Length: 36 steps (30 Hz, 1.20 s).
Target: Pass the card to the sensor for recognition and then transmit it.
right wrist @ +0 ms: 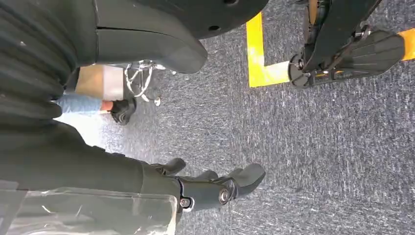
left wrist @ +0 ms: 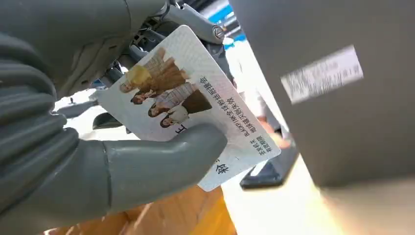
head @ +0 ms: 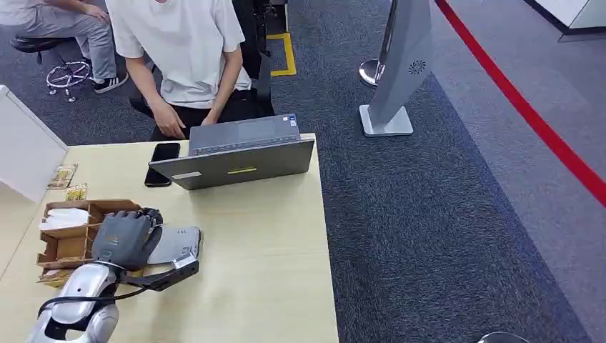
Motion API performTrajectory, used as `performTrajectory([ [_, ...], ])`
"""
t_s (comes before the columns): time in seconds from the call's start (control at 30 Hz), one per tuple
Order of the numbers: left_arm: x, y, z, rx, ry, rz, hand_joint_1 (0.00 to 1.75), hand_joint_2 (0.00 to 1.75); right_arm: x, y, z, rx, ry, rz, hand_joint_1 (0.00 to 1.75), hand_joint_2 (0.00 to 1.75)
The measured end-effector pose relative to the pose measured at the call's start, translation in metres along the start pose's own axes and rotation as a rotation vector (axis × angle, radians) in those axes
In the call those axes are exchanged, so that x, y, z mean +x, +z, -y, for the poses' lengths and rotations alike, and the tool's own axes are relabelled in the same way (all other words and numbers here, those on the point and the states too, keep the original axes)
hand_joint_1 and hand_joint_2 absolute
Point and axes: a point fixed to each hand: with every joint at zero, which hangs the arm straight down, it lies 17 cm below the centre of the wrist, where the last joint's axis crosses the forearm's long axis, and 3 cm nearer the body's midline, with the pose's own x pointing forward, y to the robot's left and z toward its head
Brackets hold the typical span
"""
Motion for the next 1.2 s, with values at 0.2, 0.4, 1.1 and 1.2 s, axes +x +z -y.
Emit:
performTrajectory([
  [0.2,0.001,0.006,0.034,-0.095,0.014,0.001,1.75,1.75,0.0,0.0,0.0,0.002,0.001,0.001,0.0,1.75],
  [0.4,-0.001,0.012,0.069,-0.198,0.018,-0.008,1.75,1.75,0.0,0.0,-0.001,0.007,0.013,0.003,0.0,1.75],
  [1.1,0.049,-0.014,-0.064,0.357,-0.031,0.114,1.75,1.75,0.001,0.0,-0.001,0.006,0.03,0.008,0.0,1.75],
  [1.2,0.058,-0.008,-0.093,0.448,-0.038,0.135,1.75,1.75,0.001,0.0,-0.001,0.007,0.036,0.009,0.0,1.75],
])
